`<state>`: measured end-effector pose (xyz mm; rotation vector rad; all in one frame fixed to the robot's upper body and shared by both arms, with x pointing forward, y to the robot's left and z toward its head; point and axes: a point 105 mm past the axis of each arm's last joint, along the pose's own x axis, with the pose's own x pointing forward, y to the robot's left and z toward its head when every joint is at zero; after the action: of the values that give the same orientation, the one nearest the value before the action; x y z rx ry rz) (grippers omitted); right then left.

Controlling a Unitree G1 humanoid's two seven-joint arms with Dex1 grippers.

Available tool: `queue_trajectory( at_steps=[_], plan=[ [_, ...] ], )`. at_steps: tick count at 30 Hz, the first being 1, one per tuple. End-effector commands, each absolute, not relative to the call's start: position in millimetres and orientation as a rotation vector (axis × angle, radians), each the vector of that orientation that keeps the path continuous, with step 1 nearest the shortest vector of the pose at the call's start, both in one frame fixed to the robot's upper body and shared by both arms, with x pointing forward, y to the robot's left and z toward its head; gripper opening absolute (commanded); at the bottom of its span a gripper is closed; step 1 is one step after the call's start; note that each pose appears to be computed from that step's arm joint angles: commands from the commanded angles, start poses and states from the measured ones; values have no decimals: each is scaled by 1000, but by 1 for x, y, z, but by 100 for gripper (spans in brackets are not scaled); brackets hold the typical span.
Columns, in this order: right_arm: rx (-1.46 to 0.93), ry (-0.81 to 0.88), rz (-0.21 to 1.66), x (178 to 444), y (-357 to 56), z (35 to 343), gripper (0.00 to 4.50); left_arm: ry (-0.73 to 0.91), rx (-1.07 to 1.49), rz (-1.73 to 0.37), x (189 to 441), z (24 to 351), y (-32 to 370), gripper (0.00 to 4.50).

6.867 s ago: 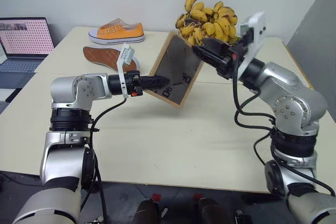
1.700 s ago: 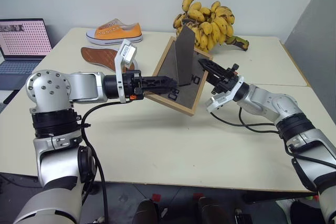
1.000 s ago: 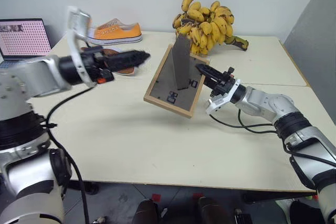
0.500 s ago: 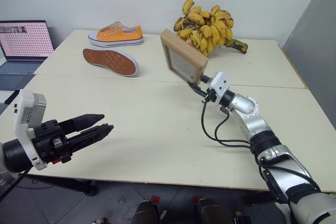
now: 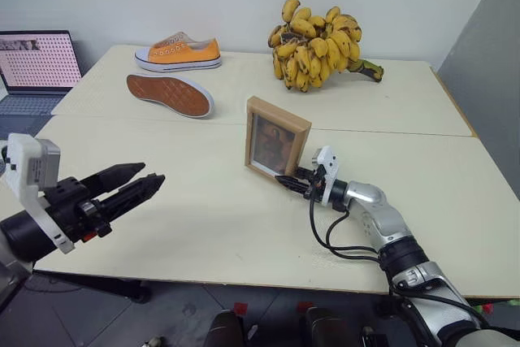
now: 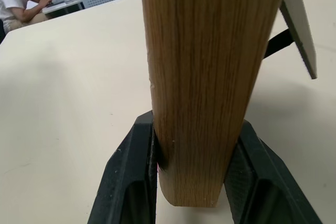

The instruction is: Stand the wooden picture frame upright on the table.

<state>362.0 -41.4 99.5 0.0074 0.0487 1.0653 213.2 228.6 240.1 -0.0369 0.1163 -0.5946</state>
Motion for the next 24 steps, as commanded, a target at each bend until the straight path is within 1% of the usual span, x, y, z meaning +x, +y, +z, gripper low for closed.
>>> queue_trajectory(
  at_steps=[1,9,11,12,17,24],
  plan=[
    [57,25,1015,369,-46,109,127,84,-27,-612,217,249,223,285],
    [27,55,983,371,-50,101,127,71,-39,-642,225,254,218,285],
    [27,62,968,372,-52,100,196,69,-44,-646,226,254,218,285],
    [25,65,964,373,-53,100,214,70,-44,-649,227,254,217,285],
    [-24,61,958,371,-56,99,342,76,-24,-660,229,250,213,285],
    [-126,77,962,358,-74,100,342,38,-18,-672,235,247,205,285]
  ],
)
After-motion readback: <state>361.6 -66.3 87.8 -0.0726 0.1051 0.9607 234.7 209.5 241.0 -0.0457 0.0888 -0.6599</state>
